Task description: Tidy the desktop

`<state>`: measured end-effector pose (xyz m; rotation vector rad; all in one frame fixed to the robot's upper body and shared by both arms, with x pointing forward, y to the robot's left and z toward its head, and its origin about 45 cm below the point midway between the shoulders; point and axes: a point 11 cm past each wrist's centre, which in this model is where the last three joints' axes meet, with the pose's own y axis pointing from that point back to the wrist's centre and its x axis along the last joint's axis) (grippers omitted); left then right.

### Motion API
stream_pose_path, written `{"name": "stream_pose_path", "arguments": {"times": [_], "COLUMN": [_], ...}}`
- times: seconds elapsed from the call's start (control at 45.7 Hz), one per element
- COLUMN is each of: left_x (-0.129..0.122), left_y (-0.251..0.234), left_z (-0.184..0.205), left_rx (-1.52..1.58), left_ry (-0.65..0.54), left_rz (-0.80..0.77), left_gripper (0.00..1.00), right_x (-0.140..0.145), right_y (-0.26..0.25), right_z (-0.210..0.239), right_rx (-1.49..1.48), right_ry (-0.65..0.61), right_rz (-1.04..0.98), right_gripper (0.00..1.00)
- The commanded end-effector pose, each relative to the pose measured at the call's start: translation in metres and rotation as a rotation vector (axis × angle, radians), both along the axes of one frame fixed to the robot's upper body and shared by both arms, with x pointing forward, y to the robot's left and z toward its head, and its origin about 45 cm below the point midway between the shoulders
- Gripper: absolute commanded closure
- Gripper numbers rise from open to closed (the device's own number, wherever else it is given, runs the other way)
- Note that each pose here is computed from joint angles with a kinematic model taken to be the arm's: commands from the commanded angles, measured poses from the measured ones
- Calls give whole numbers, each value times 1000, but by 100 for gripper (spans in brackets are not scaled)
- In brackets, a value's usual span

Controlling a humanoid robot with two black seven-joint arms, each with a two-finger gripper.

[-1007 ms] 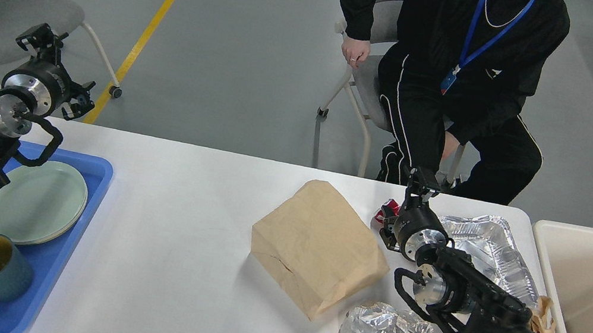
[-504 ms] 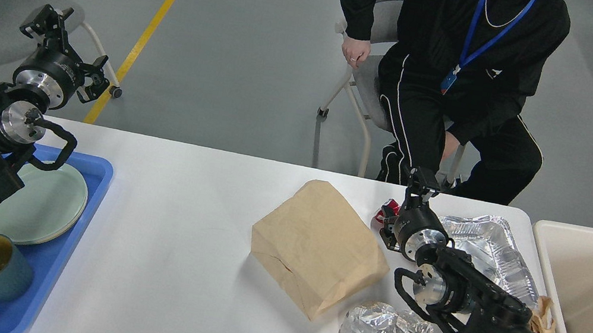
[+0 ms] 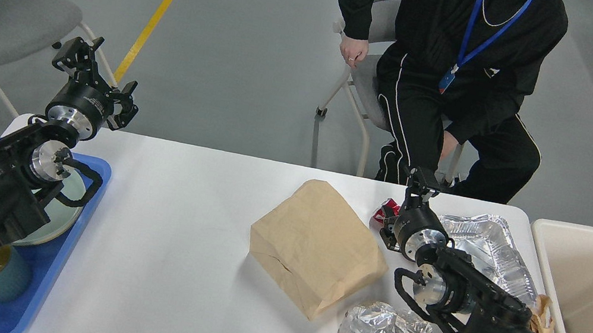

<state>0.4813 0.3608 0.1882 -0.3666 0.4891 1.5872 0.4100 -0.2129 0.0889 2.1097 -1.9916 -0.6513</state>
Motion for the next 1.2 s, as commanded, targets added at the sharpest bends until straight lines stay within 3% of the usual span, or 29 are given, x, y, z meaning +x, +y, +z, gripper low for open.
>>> {"name": "stream_pose_path", "arguments": {"times": [0.0, 0.438, 0.591, 0.876, 1.182], "left_x": [-3, -6, -22, -26, -26], "left_y": [-14, -21, -24, -20, -22], "left_z": [-11, -15, -39, -32, -32], "left_rx": [-19, -29, -53, -43, -47], "left_ry": [5, -47, -20, -138, -145], "left_rz": [-12, 18, 35, 110, 112], "left_gripper": [4, 4, 4, 4, 4], "right_x": [0, 0, 0, 0, 0], "right_y": [0, 0, 0, 0, 0], "right_z": [0, 0, 0, 0, 0], "right_rx": [0, 1, 0, 1, 0], "right_ry": [0, 0, 0, 0, 0], "right_rz": [0, -1, 0, 1, 0], "right_gripper": [0, 0, 0, 0, 0]}}
